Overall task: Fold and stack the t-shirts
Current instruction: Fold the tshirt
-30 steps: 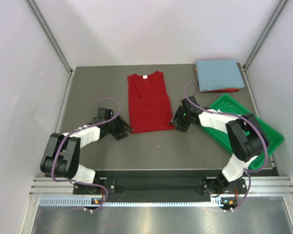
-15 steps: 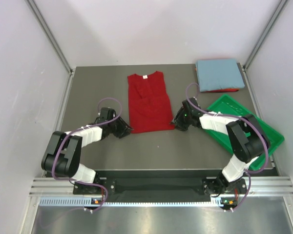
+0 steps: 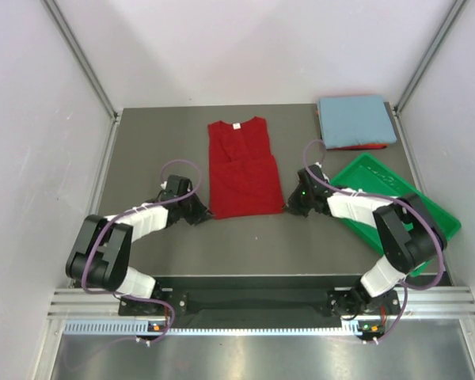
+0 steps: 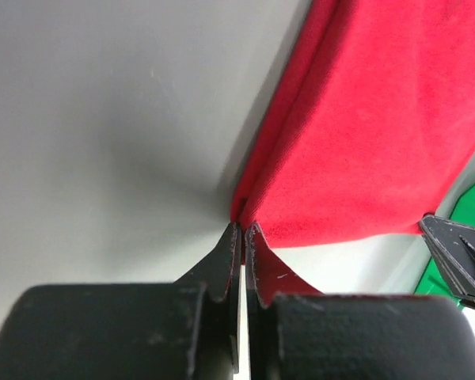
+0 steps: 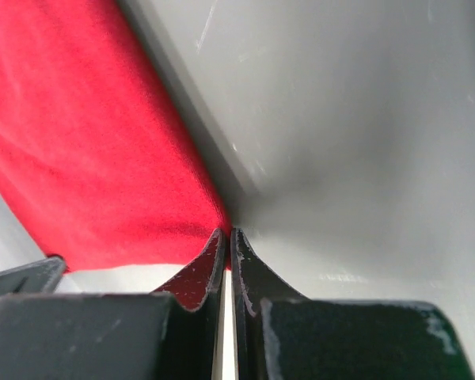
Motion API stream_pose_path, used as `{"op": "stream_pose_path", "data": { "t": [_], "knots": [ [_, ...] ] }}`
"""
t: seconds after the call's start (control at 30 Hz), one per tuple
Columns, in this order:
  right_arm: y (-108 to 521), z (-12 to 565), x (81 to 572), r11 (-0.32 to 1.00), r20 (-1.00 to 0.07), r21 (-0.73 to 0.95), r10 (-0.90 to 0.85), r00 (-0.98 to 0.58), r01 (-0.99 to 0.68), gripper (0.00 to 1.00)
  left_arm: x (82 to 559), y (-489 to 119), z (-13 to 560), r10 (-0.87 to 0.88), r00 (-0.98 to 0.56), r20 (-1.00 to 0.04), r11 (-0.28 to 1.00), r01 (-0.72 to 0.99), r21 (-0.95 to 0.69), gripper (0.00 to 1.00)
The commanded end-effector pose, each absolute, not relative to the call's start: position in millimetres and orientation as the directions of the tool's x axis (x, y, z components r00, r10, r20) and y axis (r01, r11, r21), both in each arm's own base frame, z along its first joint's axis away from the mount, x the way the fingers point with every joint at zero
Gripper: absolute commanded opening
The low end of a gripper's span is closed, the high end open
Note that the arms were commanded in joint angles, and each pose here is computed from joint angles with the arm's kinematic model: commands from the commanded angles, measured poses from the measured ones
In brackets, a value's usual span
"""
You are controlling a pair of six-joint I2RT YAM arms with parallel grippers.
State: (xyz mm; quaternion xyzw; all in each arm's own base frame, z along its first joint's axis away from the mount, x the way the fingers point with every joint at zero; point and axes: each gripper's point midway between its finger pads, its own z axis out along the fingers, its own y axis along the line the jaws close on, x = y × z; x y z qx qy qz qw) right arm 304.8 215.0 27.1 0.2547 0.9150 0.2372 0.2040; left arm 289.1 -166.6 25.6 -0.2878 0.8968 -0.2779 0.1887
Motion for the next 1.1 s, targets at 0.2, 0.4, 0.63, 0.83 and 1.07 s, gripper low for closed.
{"op": "stream_pose_path", "data": {
  "t": [0.2,0.4,0.63,0.83,1.07],
  "knots": [
    [202,55,269,0.828,-0.361,0.507,0.457,-0.813,0.240,0.00,265,-158,80,-0.547,-0.765,-0.340,0.772,-0.306,-0.557,0.00],
    [192,76,248,0.857,-0.434,0.480,0.417,-0.799,0.187,0.00,230,-172,99,-0.507,-0.773,-0.381,0.789,-0.239,-0.566,0.00],
    [187,114,227,0.862,-0.498,0.492,0.396,-0.771,0.124,0.00,205,-179,120,-0.488,-0.774,-0.403,0.795,-0.204,-0.570,0.00],
    [190,136,239,0.882,-0.559,0.467,0.350,-0.752,0.063,0.00,217,-186,137,-0.456,-0.770,-0.446,0.806,-0.145,-0.573,0.00],
    [202,172,286,0.900,-0.621,0.435,0.291,-0.727,-0.012,0.00,253,-192,149,-0.415,-0.762,-0.496,0.856,-0.143,-0.497,0.00]
  ]
}}
